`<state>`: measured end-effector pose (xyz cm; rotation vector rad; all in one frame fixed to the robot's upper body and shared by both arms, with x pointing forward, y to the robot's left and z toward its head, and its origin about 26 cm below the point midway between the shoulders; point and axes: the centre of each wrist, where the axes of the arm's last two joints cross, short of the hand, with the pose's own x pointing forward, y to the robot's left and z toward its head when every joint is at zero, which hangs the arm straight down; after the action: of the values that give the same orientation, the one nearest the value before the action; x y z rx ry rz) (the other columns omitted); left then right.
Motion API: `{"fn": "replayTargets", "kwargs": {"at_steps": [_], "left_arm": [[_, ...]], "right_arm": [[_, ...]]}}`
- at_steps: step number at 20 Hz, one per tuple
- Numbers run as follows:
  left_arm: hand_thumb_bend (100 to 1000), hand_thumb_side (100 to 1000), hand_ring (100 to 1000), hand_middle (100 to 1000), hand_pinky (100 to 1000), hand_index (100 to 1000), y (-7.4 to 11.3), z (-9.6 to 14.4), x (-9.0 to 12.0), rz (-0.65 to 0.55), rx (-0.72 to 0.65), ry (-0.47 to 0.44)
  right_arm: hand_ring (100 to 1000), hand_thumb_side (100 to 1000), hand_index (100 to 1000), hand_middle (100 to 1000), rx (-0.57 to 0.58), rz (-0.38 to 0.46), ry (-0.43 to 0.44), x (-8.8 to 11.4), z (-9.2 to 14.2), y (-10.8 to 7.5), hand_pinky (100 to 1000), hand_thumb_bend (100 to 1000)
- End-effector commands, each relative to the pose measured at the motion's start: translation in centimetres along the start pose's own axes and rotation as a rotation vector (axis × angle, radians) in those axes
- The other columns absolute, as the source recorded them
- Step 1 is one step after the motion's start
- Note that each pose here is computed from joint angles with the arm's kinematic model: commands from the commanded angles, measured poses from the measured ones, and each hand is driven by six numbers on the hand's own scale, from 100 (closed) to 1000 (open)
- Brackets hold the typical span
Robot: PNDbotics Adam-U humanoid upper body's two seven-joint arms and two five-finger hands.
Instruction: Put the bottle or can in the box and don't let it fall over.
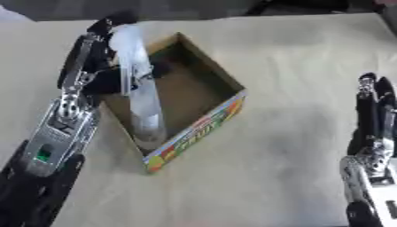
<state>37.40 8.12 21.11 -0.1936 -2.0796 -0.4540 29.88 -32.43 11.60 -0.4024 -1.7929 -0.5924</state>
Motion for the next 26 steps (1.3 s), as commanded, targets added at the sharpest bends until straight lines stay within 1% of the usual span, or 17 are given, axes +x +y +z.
{"fn": "replayTargets", "kwargs": {"at_steps": [1,5,7,10,12,18,22,25,26], "left_arm": [[952,201,778,847,1000,742,1.6,0.1,1.5,-0.021,-0.002,-0.037],[956,230,782,850,1000,749,3.3,0.7,3.5,-0.023,-0.004,-0.085],[933,198,785,852,1000,746,3.9,1.0,4.3,-0.026,-0.020,-0.094],[883,140,788,852,1000,740,4.6,1.4,4.8,-0.023,-0.083,-0.057],[858,106,788,850,1000,733,4.9,1.6,4.8,-0.032,-0.118,-0.031],[855,124,785,848,1000,727,4.6,1.7,3.4,-0.056,-0.156,0.025],[831,129,777,837,1000,726,4.2,1.4,2.8,-0.064,-0.134,0.007],[789,158,769,821,1000,717,3.9,0.9,2.6,-0.076,-0.090,-0.023],[790,161,767,818,1000,714,3.7,0.7,2.5,-0.080,-0.079,-0.032]], "right_arm": [[1000,619,1000,1000,-0.011,0.009,-0.027,0.8,-0.4,-0.6,1000,100],[1000,621,1000,1000,-0.020,0.013,-0.024,0.7,-0.4,-0.9,1000,100],[1000,623,1000,1000,-0.025,0.013,-0.023,0.7,-0.4,-1.0,1000,100],[1000,632,1000,1000,-0.032,0.007,-0.022,0.7,-0.3,-1.1,1000,100],[1000,640,1000,1000,-0.035,0.002,-0.020,0.7,-0.3,-1.0,1000,100],[1000,652,1000,1000,-0.044,-0.012,-0.017,0.7,-0.3,-0.9,1000,100],[1000,663,1000,1000,-0.041,-0.023,-0.014,0.7,-0.2,-0.5,1000,100],[1000,666,1000,1000,-0.032,-0.032,-0.013,0.8,-0.2,-0.2,1000,100],[1000,669,1000,1000,-0.030,-0.034,-0.013,0.8,-0.2,-0.1,1000,100]]}}
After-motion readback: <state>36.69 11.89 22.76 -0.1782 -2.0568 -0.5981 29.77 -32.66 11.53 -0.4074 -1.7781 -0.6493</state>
